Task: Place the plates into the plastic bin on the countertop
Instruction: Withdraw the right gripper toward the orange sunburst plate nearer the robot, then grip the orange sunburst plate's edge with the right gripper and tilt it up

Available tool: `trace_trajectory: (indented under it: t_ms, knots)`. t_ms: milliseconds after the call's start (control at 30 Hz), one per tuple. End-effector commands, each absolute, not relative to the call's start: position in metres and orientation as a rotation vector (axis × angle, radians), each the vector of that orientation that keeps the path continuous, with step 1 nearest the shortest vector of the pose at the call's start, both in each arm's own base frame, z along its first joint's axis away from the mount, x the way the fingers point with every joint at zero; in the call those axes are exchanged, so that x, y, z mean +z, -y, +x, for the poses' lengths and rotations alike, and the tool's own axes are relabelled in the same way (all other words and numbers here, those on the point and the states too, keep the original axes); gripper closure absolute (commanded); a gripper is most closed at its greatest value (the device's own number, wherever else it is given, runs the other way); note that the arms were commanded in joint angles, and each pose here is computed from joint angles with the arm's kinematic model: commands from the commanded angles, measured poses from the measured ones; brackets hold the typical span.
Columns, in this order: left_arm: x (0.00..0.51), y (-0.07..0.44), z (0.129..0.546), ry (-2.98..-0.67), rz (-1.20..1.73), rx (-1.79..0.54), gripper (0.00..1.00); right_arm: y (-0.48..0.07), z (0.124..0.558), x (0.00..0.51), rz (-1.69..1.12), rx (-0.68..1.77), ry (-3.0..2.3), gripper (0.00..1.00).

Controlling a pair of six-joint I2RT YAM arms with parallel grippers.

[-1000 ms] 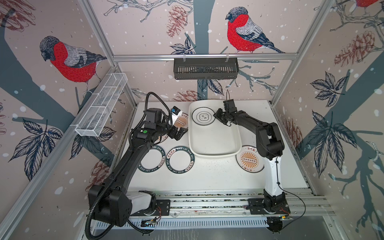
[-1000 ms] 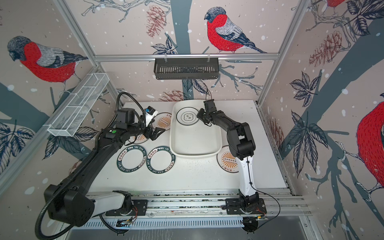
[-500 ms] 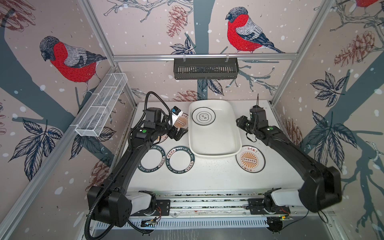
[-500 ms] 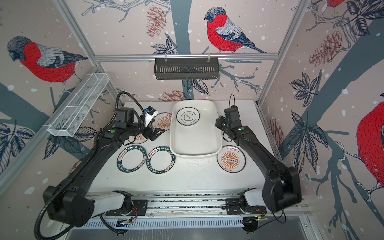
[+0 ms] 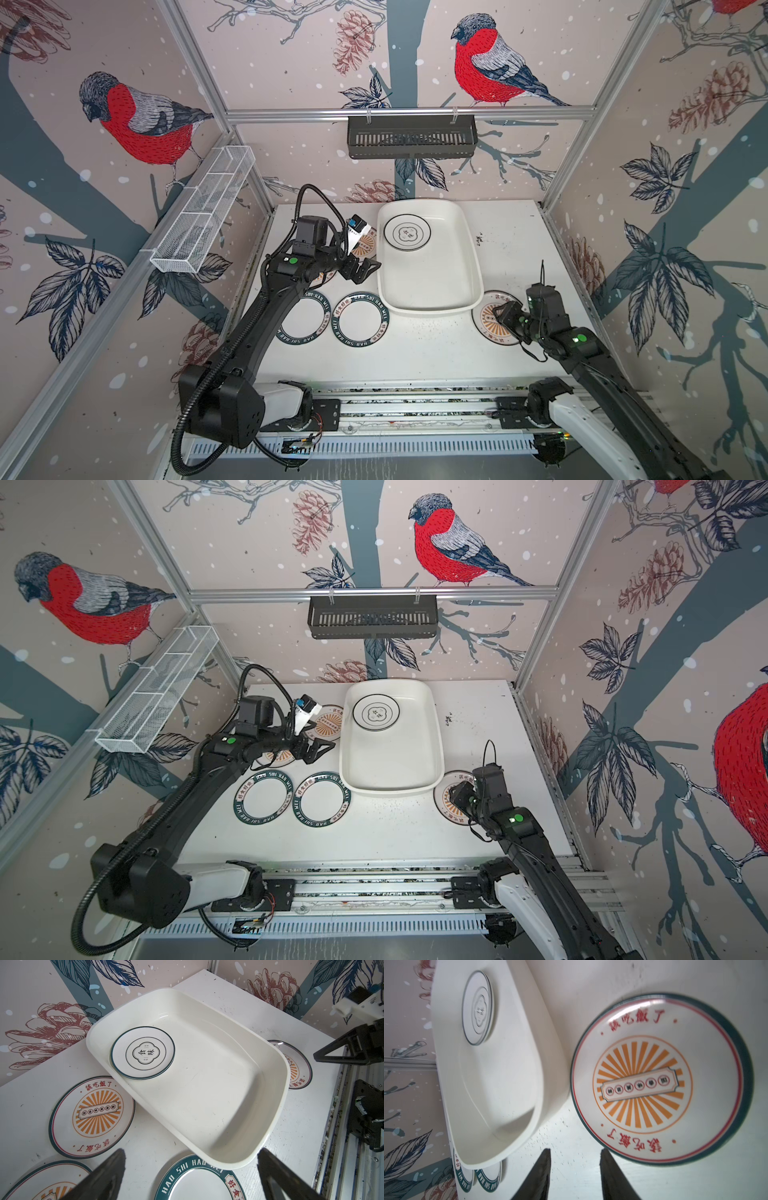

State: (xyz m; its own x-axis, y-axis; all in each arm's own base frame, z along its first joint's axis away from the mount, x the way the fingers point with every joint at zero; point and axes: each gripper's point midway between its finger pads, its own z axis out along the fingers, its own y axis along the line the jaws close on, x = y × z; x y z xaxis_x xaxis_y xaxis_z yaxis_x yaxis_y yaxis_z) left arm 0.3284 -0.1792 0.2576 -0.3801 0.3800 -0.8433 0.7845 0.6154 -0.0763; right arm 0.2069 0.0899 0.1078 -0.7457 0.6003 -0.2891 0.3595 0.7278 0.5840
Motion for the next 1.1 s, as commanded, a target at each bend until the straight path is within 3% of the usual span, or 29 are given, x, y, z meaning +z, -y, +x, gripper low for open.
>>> trace_trajectory:
  t_ms: [0, 500, 1067]
  knots:
    - [0.257, 0.182, 0.323, -1.99, 0.934, -0.633, 0.02, -0.1, 0.184, 0.085, 0.81, 0.786, -2.56, 0.59]
    - [0.246, 0.179, 0.315, -2.015, 0.946, -0.618, 0.02, -0.116, 0.165, 0.043, 0.805, 0.876, -2.691, 0.59]
    - [0.242, 0.18, 0.319, -2.019, 0.936, -0.622, 0.02, -0.082, 0.206, 0.038, 0.846, 0.678, -2.598, 0.59]
